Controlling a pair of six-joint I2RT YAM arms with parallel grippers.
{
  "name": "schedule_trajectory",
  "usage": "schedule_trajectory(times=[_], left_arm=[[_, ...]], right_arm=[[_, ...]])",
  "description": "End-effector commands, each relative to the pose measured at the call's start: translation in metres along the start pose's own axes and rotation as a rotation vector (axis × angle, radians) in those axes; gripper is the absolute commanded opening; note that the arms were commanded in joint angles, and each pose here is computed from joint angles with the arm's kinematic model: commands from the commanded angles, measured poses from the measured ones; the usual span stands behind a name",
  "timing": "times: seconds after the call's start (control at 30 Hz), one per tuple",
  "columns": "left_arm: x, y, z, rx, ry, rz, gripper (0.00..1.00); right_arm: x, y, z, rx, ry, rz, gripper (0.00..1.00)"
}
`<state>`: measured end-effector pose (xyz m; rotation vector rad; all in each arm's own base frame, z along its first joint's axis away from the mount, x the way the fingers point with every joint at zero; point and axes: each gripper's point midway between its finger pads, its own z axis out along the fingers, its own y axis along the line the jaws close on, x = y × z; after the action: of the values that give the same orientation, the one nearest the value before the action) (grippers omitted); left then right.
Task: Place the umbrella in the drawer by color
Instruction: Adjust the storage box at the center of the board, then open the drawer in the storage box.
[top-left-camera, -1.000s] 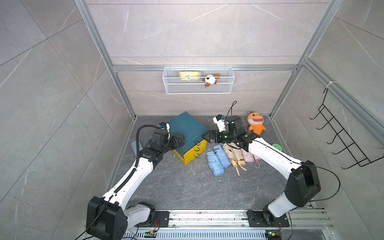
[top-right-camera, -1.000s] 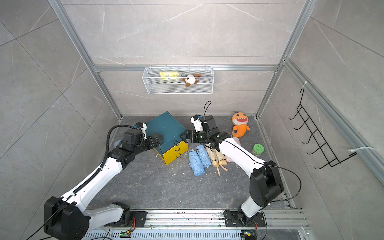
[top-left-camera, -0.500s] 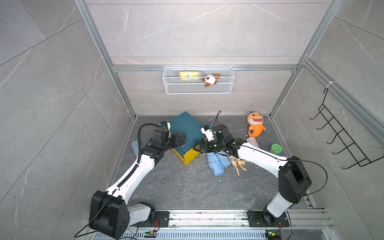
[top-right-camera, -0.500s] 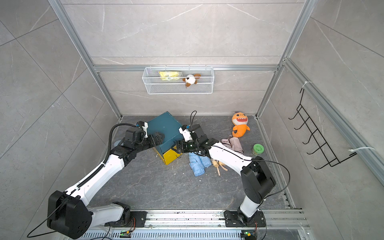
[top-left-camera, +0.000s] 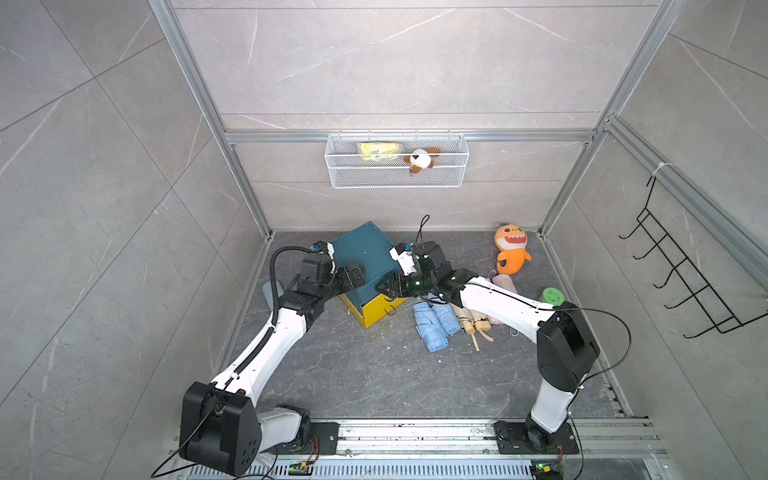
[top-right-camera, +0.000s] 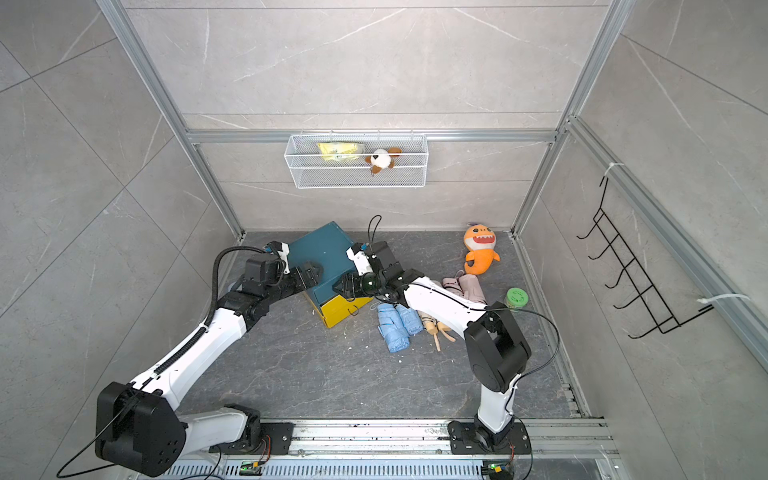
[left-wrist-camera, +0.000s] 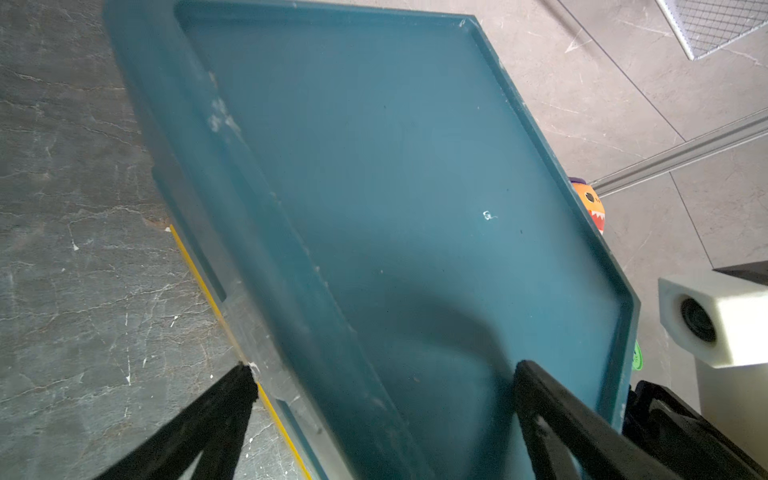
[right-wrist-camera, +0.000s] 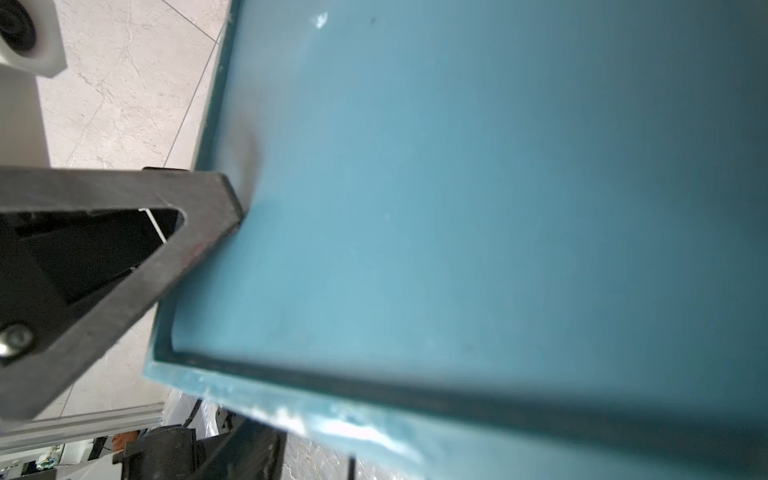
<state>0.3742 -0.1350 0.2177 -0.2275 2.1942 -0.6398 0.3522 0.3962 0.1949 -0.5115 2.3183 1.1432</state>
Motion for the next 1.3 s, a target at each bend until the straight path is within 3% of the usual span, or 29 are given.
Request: schedule_trajectory(times=[0.0,0.27,0.67,1.0,1.27], left_arm=[[0.002,0.009,0.009,-0.016,0.017,0.007,1.0],[-0.012,0.015,0.017,-0.023,0.015,-0.027,0.99],[-0.004,0.011,0.002,0.007,0.033,-0.05,0.99],[-0.002,0.004,-0.009,0.037,0.038,-0.048,0.99],[0.002,0.005,-0.008,0.035,0.055,-0.051,0.97]], right_arm=[[-0.016,0.014,0.01,-0.019,-0.024,-0.028,0.62],[-0.031,0.013,0.021,0.016,-0.022,-0.053,0.62],[-0.028,0.006,0.006,0.082,-0.034,-0.089,0.6],[-0.035,0.007,0.002,0.097,-0.054,-0.105,0.48],[-0.039,0.01,-0.005,0.105,-0.067,-0.12,0.34]])
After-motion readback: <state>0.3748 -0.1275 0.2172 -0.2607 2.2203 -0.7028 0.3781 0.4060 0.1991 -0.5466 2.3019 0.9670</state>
